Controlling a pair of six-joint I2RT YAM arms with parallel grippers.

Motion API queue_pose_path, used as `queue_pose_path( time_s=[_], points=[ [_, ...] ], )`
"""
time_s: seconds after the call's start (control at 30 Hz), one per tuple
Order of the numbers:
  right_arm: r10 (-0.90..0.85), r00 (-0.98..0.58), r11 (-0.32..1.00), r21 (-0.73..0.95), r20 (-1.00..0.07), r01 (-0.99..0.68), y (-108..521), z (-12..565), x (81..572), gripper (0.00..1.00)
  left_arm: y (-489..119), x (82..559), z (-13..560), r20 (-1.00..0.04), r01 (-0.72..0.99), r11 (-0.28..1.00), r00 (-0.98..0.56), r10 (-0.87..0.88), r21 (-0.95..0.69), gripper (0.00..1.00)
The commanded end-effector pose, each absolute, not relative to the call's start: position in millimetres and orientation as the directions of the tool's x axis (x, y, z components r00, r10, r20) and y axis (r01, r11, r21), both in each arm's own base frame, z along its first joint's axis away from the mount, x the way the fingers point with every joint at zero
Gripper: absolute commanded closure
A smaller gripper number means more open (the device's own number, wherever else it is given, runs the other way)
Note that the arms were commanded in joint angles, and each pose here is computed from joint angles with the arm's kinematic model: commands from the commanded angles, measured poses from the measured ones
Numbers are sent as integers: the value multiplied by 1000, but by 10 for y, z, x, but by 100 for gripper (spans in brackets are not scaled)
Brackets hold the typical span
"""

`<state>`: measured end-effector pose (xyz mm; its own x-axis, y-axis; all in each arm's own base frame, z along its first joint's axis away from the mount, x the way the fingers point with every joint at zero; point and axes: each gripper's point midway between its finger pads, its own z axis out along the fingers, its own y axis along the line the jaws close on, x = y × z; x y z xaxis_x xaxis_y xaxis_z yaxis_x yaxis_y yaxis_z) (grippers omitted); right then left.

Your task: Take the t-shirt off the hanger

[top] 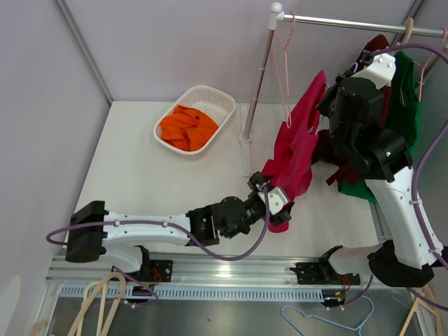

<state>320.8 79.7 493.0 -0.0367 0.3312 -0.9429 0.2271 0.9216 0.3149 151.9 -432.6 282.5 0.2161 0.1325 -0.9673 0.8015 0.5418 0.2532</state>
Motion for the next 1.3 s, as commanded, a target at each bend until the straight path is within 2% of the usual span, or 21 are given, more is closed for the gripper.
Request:
queue_pose_path(
  time_s=[0.0,0.07,0.1,0.17,0.2,0.23,0.27,0.53,0.67,0.83,0.97,1.1,1.2,1.27],
  points=[
    [384,31,903,382,-923,196,810,5140,3179,100,-4421,1639,3297,-979,791,584,202,32,183,7],
    [370,25,907,367,-929,206,808,5112,3199,100,-4437,1640,3410,-979,786,590,202,36,184,23],
    [360,17,910,355,-933,216,811,5074,3219,100,-4423,1629,3443,-979,787,588,195,51,187,42],
    [349,19,909,343,-937,237,781,5050,3229,100,-4412,1544,3530,-980,798,575,194,36,179,64],
    [344,20,909,338,-939,242,777,5034,3239,100,-4403,1513,3524,-980,802,569,195,35,180,87],
    [339,24,908,334,-941,253,758,5024,3246,100,-4380,1427,3577,-980,812,556,200,20,177,96],
    [333,30,909,330,-942,255,752,5036,3253,100,-4369,1386,3577,-979,814,553,201,20,178,99],
    [240,41,910,240,-970,338,656,5105,3398,100,-4213,710,3473,-978,854,485,210,11,189,99],
    [256,33,889,249,-966,385,386,5028,3560,100,-4123,460,3243,-979,861,470,198,46,196,99],
    [278,14,890,263,-960,371,287,4960,3718,100,-4116,122,2832,-993,911,397,96,64,114,99],
    [273,-8,894,251,-962,372,306,4890,3771,100,-4141,67,2588,-991,908,403,76,106,113,99],
    [269,-36,896,236,-963,377,317,4793,3824,100,-4209,-14,2715,-990,910,391,109,92,136,99],
    [309,-60,907,275,-949,320,436,4778,3795,100,-4269,63,2766,-986,892,421,141,85,163,99],
    [343,-90,920,314,-935,236,582,4820,3692,100,-4334,280,2681,-987,882,446,114,114,153,99]
  ],
)
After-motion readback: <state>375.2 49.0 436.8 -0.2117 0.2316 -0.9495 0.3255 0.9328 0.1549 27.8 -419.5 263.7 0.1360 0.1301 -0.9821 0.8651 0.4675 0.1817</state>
